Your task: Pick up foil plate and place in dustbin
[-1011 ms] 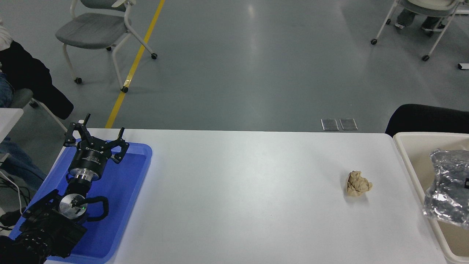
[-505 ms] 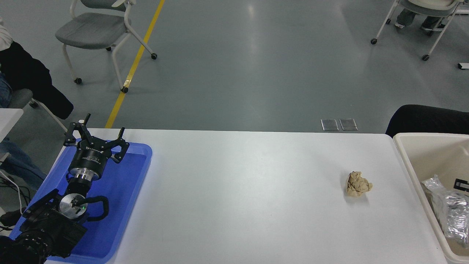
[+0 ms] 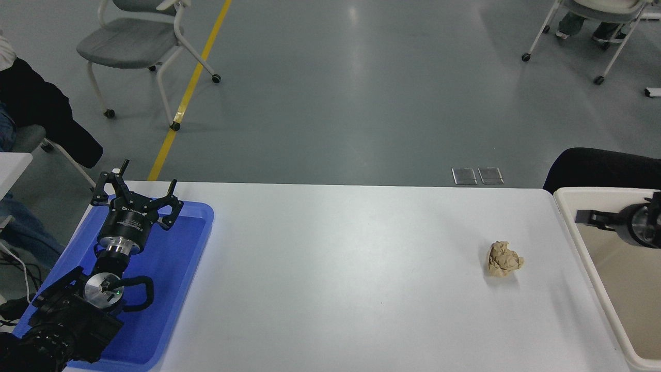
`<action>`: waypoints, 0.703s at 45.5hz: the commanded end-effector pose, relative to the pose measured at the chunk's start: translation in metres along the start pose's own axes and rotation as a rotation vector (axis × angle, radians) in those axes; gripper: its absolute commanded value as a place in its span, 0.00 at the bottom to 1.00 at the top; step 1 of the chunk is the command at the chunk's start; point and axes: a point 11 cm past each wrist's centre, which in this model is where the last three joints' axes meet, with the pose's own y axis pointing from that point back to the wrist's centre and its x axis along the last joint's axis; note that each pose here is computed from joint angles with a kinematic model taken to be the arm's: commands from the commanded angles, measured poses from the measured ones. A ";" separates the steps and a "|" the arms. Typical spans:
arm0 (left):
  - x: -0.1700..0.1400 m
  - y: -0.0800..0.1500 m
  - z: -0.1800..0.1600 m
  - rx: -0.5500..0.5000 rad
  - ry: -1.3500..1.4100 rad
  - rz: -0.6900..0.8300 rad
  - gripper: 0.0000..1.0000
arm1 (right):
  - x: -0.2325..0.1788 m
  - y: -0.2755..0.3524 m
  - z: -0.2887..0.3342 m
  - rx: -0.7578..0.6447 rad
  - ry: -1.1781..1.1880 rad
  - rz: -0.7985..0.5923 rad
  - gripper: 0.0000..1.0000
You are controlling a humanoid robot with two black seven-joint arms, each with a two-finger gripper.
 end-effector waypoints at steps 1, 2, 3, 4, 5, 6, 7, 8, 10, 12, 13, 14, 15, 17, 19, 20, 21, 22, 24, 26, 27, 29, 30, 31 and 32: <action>-0.001 0.000 -0.001 0.001 0.001 -0.001 1.00 | 0.028 0.058 -0.040 0.078 0.125 -0.070 1.00; 0.000 0.000 0.000 0.000 0.000 -0.001 1.00 | 0.026 0.063 -0.045 0.086 0.125 -0.101 1.00; -0.001 0.000 -0.001 0.001 0.001 -0.001 1.00 | 0.026 0.069 -0.049 0.090 0.128 -0.129 1.00; 0.000 0.000 0.000 0.000 0.000 -0.001 1.00 | 0.026 0.074 -0.053 0.092 0.131 -0.156 1.00; 0.000 0.000 0.000 0.000 0.000 -0.001 1.00 | 0.027 0.080 -0.057 0.091 0.138 -0.179 1.00; 0.000 0.000 0.000 0.000 0.000 -0.001 1.00 | 0.028 0.086 -0.059 0.087 0.142 -0.199 1.00; 0.000 0.000 -0.001 0.001 0.001 0.000 1.00 | 0.029 0.092 -0.063 0.084 0.148 -0.219 1.00; 0.000 0.000 0.000 0.000 0.000 -0.001 1.00 | 0.030 0.097 -0.066 0.080 0.155 -0.236 1.00; 0.001 0.001 0.000 0.000 -0.002 0.003 1.00 | 0.029 0.109 -0.075 0.081 0.172 -0.265 1.00; 0.000 0.000 0.000 0.000 0.000 0.001 1.00 | 0.027 0.120 -0.086 0.092 0.184 -0.296 1.00; 0.000 0.000 0.000 0.000 0.000 0.001 1.00 | 0.025 0.125 -0.091 0.099 0.185 -0.316 1.00; 0.000 0.000 0.000 0.000 0.000 0.001 1.00 | 0.023 0.130 -0.096 0.104 0.188 -0.335 1.00; 0.000 0.000 0.000 0.000 0.000 0.001 1.00 | 0.020 0.136 -0.102 0.112 0.194 -0.359 1.00; 0.001 0.001 0.001 -0.001 -0.001 0.002 1.00 | 0.014 0.144 -0.113 0.124 0.211 -0.410 1.00; 0.001 0.001 0.001 -0.002 -0.003 0.003 1.00 | 0.009 0.152 -0.125 0.131 0.235 -0.456 1.00; 0.002 0.001 0.002 -0.004 -0.004 0.005 1.00 | 0.008 0.156 -0.128 0.135 0.241 -0.476 1.00; 0.001 0.001 0.002 -0.004 -0.003 0.003 1.00 | 0.006 0.159 -0.132 0.140 0.244 -0.493 1.00; 0.002 0.001 0.002 -0.004 -0.004 0.005 1.00 | 0.005 0.162 -0.136 0.144 0.245 -0.507 1.00; 0.001 0.001 0.002 -0.004 -0.003 0.003 1.00 | 0.005 0.168 -0.144 0.150 0.248 -0.527 1.00; 0.001 0.001 0.002 -0.004 -0.003 0.003 1.00 | 0.007 0.175 -0.154 0.154 0.260 -0.537 1.00; 0.001 0.001 0.002 -0.004 -0.003 0.003 1.00 | 0.007 0.178 -0.160 0.156 0.262 -0.543 1.00; 0.001 0.001 0.002 -0.004 -0.003 0.003 1.00 | 0.006 0.183 -0.171 0.158 0.267 -0.562 1.00; 0.001 0.001 0.002 -0.004 -0.003 0.003 1.00 | 0.005 0.186 -0.175 0.155 0.276 -0.575 1.00; 0.001 0.001 0.002 -0.004 -0.003 0.003 1.00 | 0.004 0.189 -0.181 0.155 0.289 -0.586 1.00; 0.001 0.001 0.002 -0.004 -0.003 0.003 1.00 | 0.003 0.192 -0.186 0.150 0.302 -0.591 1.00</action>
